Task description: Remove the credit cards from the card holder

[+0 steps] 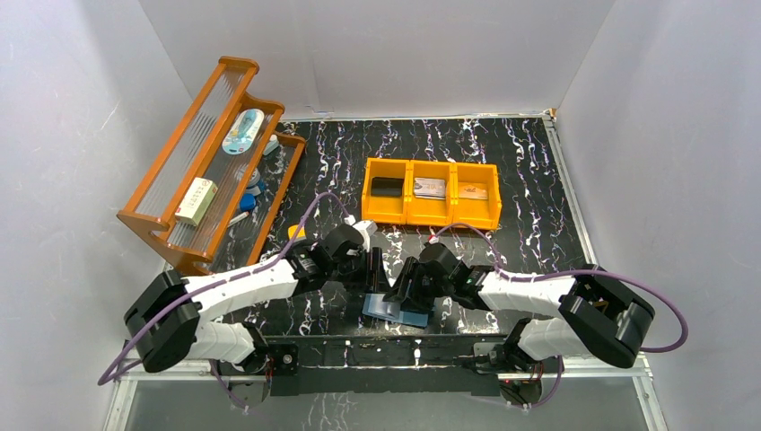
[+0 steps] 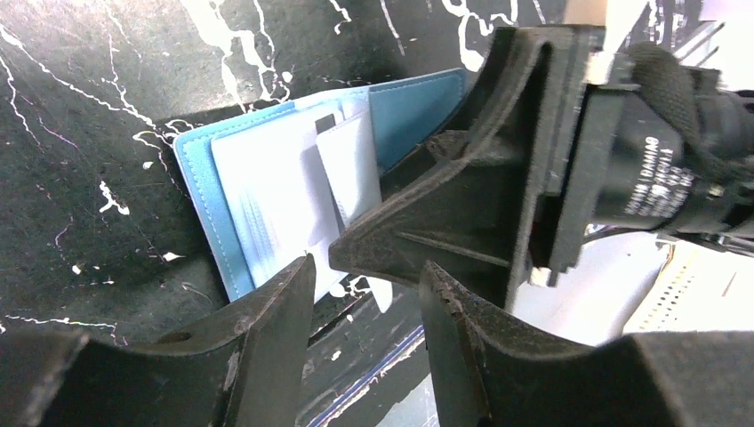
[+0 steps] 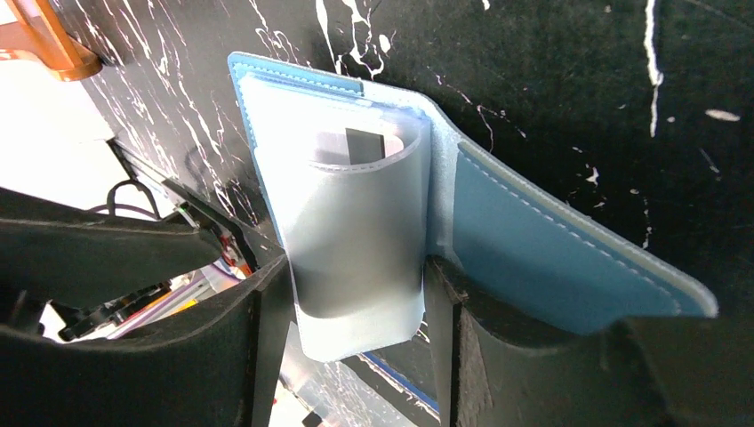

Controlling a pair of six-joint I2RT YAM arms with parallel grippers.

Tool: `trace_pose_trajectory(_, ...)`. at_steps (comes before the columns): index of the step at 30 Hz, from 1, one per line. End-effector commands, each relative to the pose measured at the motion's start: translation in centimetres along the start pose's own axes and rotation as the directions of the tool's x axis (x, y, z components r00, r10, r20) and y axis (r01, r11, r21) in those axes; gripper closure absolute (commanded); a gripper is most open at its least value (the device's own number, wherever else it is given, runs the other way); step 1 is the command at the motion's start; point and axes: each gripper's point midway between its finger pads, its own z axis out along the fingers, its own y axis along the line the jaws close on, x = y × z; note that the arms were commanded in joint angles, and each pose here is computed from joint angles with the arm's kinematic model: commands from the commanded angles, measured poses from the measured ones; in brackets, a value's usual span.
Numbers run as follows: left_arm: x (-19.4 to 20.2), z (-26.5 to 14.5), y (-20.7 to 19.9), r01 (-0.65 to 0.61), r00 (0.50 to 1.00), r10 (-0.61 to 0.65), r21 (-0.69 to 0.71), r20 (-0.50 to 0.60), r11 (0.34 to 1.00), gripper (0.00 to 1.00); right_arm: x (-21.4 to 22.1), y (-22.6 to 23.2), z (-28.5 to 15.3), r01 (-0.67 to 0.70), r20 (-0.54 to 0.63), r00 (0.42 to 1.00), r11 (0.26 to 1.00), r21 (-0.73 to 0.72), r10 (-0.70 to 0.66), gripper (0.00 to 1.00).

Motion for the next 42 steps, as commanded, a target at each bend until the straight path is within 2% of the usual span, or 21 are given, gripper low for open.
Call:
trace_pose_trajectory(1, 0.1, 0.5, 0.1, 0.048, 0.999, -0.048, -0.024, -0.025, 0.999, 0.55, -0.1, 0.9, -0.1, -0.005, 0.002, 1.0, 0.999, -0.05, 0.005, 0.37)
trace_pose_trajectory(7, -0.5, 1.3, 0.5, 0.149, 0.989, -0.148, -0.036, 0.025, 0.988, 0.57, -0.1, 0.5, -0.1, 0.001, 0.002, 1.0, 0.999, -0.037, -0.001, 0.38)
trace_pose_trajectory(14, -0.6, 1.8, 1.8, 0.243, 0.969, -0.239, -0.073, 0.064, 0.967, 0.72, 0.0, -0.1, -0.1, 0.001, 0.001, 1.0, 1.0, -0.021, -0.001, 0.38)
trace_pose_trajectory(19, -1.4, 1.8, 2.6, 0.301, 0.951, -0.294, -0.074, 0.095, 0.951, 0.76, 0.0, -0.1, -0.1, 0.005, 0.0, 1.0, 1.0, -0.023, -0.005, 0.37)
trace_pose_trajectory(28, -1.4, 3.7, 0.9, 0.176, 0.983, -0.177, -0.032, -0.054, 0.984, 0.77, -0.3, 0.2, -0.2, 0.021, 0.012, 1.0, 0.999, -0.031, -0.021, 0.36)
trace_pose_trajectory(31, -0.5, 4.0, 1.2, 0.142, 0.982, -0.146, -0.044, -0.121, 0.989, 0.77, -0.3, 0.5, -0.3, 0.028, 0.013, 1.0, 0.999, -0.036, -0.027, 0.36)
trace_pose_trajectory(36, 0.7, 4.2, 0.3, 0.117, 0.973, -0.111, 0.019, -0.201, 0.993, 0.78, -0.5, 1.2, -0.3, 0.052, 0.012, 0.999, 0.997, -0.056, -0.052, 0.35)
trace_pose_trajectory(42, 0.6, 4.5, -1.3, 0.116, 0.969, -0.089, 0.107, -0.23, 0.987, 0.76, -0.9, 2.8, -1.3, 0.112, 0.022, 0.994, 0.992, -0.066, -0.111, 0.21)
